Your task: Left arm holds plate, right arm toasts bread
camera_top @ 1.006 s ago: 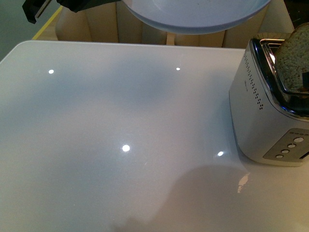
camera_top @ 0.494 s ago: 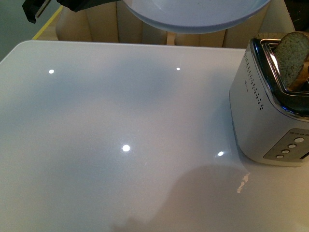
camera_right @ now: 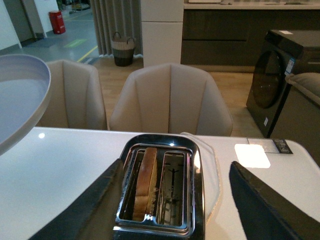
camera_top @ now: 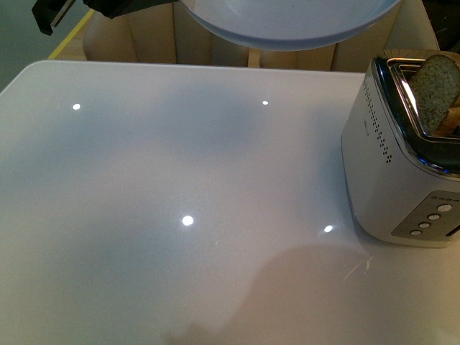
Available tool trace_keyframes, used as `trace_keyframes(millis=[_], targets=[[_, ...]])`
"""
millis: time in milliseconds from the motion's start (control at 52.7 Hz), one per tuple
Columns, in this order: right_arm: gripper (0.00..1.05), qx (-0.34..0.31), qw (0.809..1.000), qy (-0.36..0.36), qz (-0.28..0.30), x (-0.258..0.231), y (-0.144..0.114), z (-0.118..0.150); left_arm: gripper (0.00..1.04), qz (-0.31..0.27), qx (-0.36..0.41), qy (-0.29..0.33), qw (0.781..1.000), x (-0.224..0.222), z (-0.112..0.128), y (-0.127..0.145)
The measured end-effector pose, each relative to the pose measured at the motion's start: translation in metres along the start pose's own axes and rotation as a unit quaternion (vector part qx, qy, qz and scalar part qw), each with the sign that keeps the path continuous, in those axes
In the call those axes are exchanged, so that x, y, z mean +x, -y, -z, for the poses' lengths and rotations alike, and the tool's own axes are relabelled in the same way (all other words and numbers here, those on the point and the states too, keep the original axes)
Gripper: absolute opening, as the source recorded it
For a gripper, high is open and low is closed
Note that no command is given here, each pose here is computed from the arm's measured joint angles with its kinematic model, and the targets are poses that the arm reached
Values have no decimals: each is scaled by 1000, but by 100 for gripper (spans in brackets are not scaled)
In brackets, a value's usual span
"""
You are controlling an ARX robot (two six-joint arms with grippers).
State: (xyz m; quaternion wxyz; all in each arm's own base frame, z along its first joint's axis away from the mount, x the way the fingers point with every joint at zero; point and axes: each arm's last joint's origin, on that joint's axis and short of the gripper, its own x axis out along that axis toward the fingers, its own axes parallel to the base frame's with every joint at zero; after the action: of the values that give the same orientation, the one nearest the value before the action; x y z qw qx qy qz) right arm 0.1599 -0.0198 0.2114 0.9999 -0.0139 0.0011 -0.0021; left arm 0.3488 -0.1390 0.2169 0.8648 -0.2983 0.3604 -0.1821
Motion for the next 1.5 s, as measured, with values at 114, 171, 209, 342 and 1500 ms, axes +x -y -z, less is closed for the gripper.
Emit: trace_keyframes(millis=[114, 171, 209, 342, 1500], targets=[[43, 7, 1000, -5, 1, -8, -5, 12, 3, 0, 0, 0, 1000, 0, 0, 0], [34, 7, 1000, -5, 1, -11, -6, 15, 3, 0, 0, 0, 1000, 0, 0, 0], [27, 7, 1000, -4, 2, -13, -8, 17, 3, 0, 0, 0, 1000, 0, 0, 0], [8, 8, 1000, -3, 7, -19, -17, 22, 3, 0, 0, 0, 1000, 0, 0, 0], [2, 9, 1000, 10, 0, -51, -20, 38, 3, 0, 0, 0, 1000, 0, 0, 0]])
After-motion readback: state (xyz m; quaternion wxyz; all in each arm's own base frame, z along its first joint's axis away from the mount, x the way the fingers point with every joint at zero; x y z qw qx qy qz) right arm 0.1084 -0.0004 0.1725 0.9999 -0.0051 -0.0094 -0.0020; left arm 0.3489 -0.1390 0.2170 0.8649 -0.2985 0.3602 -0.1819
